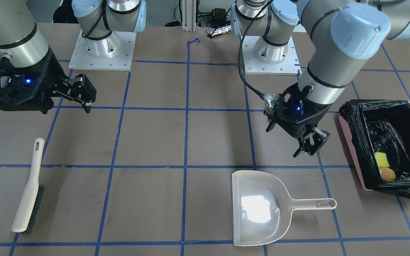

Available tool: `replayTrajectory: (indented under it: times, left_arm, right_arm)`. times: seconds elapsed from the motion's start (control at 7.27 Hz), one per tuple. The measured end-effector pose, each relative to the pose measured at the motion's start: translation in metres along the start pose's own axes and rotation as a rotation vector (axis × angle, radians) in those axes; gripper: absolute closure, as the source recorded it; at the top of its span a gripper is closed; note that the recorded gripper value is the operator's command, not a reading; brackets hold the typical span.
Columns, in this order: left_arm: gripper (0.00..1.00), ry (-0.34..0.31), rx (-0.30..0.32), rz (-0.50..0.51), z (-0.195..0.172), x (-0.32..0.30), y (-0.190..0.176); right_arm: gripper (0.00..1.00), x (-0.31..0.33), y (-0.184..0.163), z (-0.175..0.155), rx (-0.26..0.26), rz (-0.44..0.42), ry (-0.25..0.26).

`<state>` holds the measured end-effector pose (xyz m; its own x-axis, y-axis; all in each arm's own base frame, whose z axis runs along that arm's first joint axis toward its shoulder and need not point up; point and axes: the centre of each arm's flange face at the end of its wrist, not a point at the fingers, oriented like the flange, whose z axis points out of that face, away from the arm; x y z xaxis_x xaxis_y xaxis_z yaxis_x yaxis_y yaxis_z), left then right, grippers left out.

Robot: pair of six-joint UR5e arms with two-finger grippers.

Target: Sweep and dump trash into bin

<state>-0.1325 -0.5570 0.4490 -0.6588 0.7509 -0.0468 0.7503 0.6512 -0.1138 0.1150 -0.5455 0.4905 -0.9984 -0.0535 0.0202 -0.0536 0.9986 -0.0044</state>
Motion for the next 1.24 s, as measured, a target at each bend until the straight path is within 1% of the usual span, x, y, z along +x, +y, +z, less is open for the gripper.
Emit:
replayTrajectory:
  times: [0.14,0.28,0.41,0.55,0.69,0.83,0.96,1.24]
  left_arm:
    - [0.08,0.011,-0.042,-0.167,-0.02,0.026,0.018]
    - [0.07,0.013,-0.066,-0.349,-0.032,0.043,0.033]
    - [0.04,0.007,-0.073,-0.527,-0.039,0.053,0.042]
    - [0.02,0.002,-0.071,-0.653,-0.044,0.058,0.047]
    - [0.0,0.0,-0.066,-0.744,-0.048,0.061,0.049]
    - [0.0,-0.004,-0.06,-0.805,-0.051,0.06,0.05]
    - [0.0,-0.011,-0.055,-0.837,-0.054,0.057,0.052]
    - [0.0,-0.015,-0.054,-0.859,-0.056,0.054,0.053]
  right_arm:
    - [0.0,0.0,-0.001,-0.001,0.001,0.001,0.001]
    - [0.0,0.0,-0.001,-0.001,0.002,0.001,0.002]
    - [0.0,0.001,-0.001,-0.001,0.003,0.001,0.005]
    - [0.0,0.001,0.0,-0.003,0.005,0.001,0.007]
    - [0.0,0.001,0.004,-0.009,0.012,0.002,0.008]
    - [0.0,0.0,0.01,-0.016,0.023,0.005,0.01]
    - [0.0,0.0,0.013,-0.021,0.031,0.006,0.01]
    - [0.0,-0.001,0.015,-0.023,0.032,0.007,0.007]
